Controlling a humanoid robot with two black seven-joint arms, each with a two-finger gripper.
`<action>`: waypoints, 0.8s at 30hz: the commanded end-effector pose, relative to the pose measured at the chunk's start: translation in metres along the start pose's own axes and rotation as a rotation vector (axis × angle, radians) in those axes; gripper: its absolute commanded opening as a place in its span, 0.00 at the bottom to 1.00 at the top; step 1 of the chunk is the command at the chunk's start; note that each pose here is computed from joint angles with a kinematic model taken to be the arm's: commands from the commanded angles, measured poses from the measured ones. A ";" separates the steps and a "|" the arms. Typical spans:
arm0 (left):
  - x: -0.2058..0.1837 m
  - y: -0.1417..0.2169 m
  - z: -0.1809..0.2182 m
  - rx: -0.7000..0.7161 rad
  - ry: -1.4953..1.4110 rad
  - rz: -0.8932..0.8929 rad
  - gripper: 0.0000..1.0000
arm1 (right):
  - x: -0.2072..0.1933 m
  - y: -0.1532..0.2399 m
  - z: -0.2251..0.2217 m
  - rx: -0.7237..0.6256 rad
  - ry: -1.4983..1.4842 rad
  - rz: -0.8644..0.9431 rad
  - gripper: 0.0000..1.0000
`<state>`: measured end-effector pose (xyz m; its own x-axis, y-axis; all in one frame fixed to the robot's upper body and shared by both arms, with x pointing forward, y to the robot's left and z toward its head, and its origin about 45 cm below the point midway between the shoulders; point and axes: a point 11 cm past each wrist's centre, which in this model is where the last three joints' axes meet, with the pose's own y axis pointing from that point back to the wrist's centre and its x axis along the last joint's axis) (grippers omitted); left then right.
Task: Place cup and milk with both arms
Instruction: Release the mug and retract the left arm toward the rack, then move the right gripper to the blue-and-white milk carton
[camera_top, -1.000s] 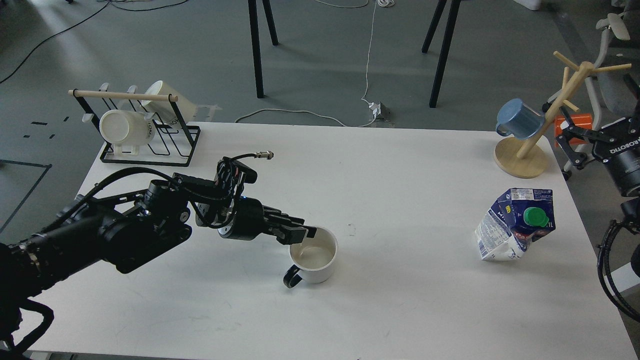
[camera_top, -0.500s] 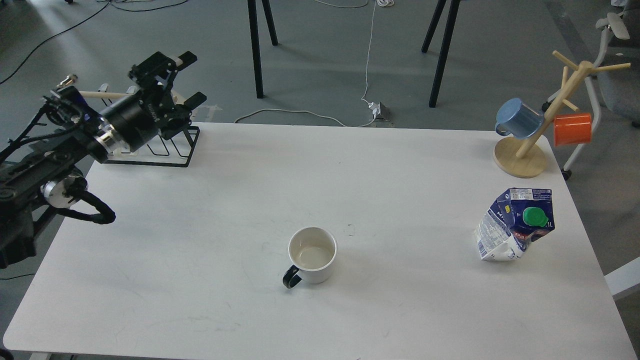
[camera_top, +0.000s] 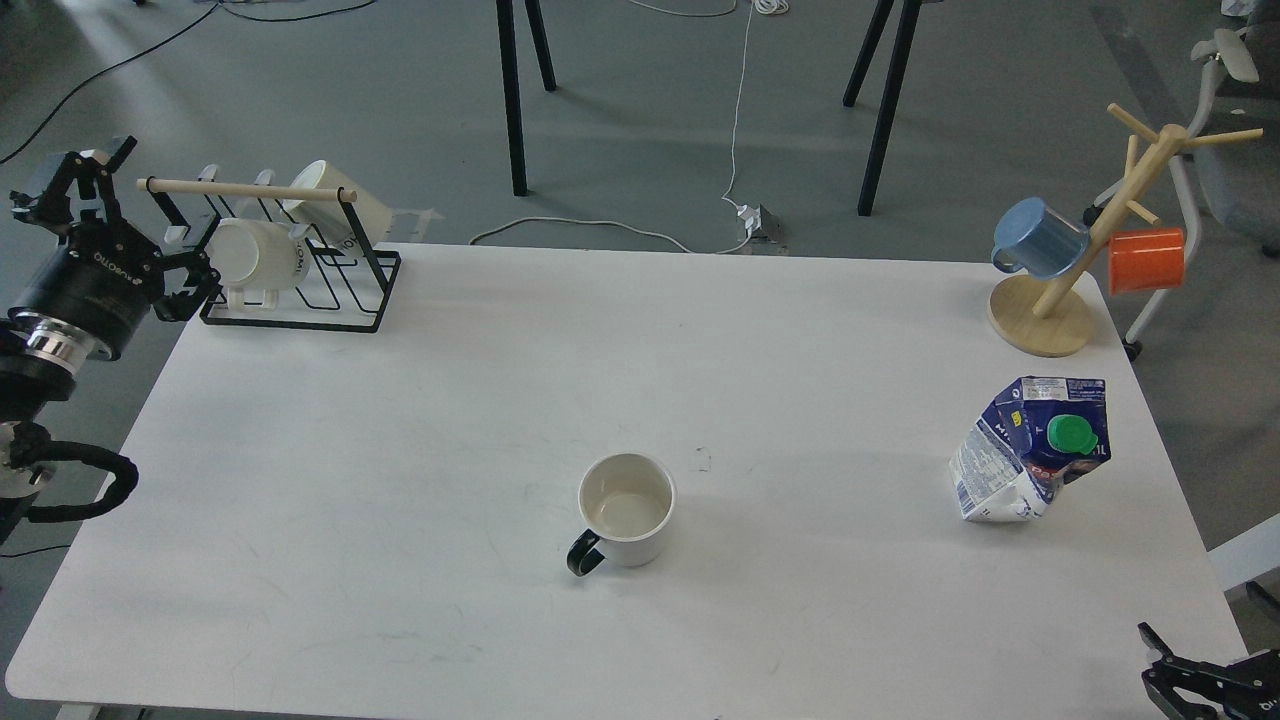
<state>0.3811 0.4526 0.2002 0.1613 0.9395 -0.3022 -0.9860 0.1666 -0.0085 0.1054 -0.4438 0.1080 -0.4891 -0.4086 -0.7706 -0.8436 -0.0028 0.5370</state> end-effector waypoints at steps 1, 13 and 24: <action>0.001 0.007 -0.012 0.037 -0.020 -0.004 0.99 | -0.016 -0.021 0.020 -0.024 -0.032 -0.074 0.98; 0.017 0.034 -0.037 0.109 -0.027 0.042 0.99 | -0.037 -0.053 0.040 -0.040 -0.068 -0.154 0.98; 0.021 0.040 -0.040 0.120 -0.031 0.053 0.99 | -0.067 -0.086 0.042 -0.011 -0.095 -0.247 0.98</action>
<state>0.3437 0.4659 0.1554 0.1137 0.9556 -0.2717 -0.9811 0.1512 0.1210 0.1926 -0.3816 0.1001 -0.3013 -0.3186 -0.8987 -0.9309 -0.1057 0.3496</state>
